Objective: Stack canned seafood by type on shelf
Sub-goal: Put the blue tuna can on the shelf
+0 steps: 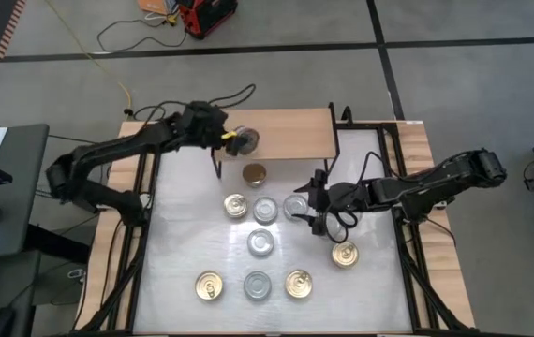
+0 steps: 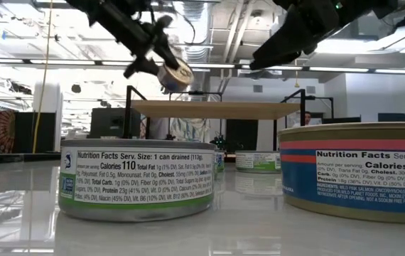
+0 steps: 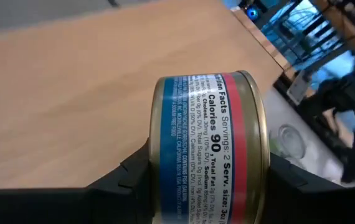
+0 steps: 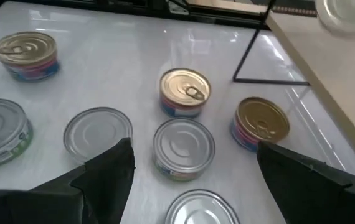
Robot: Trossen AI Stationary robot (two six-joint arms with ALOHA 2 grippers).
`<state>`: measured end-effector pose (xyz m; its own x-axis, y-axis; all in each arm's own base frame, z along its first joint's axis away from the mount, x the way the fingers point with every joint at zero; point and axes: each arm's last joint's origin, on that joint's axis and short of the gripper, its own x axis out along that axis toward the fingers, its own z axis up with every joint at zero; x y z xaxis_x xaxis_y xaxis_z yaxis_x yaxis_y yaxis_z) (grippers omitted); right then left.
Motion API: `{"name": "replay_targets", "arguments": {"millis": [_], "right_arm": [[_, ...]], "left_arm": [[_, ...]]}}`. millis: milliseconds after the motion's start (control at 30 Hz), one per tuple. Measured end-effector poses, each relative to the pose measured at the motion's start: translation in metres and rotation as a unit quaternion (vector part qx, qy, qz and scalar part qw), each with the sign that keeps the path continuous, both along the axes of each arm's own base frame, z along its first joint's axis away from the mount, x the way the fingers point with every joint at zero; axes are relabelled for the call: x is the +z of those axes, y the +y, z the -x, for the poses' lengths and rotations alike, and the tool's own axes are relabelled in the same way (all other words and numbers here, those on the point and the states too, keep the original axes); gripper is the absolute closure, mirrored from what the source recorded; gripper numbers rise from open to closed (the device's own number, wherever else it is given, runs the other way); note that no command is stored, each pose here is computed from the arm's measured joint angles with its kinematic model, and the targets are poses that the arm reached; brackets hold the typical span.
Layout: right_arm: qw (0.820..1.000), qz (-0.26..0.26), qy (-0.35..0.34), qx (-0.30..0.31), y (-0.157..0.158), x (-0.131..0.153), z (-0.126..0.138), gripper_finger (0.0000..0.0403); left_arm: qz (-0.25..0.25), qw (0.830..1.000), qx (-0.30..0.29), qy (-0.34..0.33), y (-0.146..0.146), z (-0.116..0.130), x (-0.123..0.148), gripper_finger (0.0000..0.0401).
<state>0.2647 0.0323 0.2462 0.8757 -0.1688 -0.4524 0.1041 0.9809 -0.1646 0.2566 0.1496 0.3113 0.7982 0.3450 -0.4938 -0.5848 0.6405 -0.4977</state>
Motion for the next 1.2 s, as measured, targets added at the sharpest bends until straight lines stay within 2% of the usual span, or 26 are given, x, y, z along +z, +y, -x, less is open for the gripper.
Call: {"name": "replay_targets", "arguments": {"millis": [67,200,433,600,800,967,1100,1200], "right_arm": [[1.0,-0.001,-0.003,0.0,0.0,0.001,0.0,0.0042],[1.0,-0.004,-0.003,0.0,0.001,0.0,0.0,0.0042],[1.0,-0.001,-0.005,0.005,0.003,0.001,0.0,0.0042],[1.0,-0.001,-0.006,0.005,0.002,0.001,0.0,0.0042],[1.0,-0.001,-0.006,0.005,0.003,0.001,0.0,0.0042],[1.0,0.0,-0.007,0.005,0.003,0.001,0.0,0.0042],[1.0,0.0,-0.008,0.005,0.003,0.001,0.0,0.0042],[1.0,0.0,-0.009,0.005,0.002,0.002,-0.001,0.0042]], "left_arm": [[0.027,1.0,-0.001,-0.013,0.011,-0.008,-0.01,0.022],[0.041,0.998,-0.015,-0.054,0.025,-0.019,-0.017,0.0219],[0.062,0.997,-0.009,-0.04,0.031,-0.018,-0.025,0.0216],[0.054,0.998,-0.008,-0.032,0.028,-0.019,-0.025,0.0188],[0.013,1.0,0.001,-0.029,0.029,-0.02,-0.02,0.0146],[-0.048,0.999,0.016,-0.014,0.032,-0.022,-0.007,0.0125],[-0.086,0.996,0.023,0.014,0.033,-0.021,0.002,0.0117],[-0.137,0.989,0.032,0.054,0.033,-0.021,0.013,0.0116]]}}
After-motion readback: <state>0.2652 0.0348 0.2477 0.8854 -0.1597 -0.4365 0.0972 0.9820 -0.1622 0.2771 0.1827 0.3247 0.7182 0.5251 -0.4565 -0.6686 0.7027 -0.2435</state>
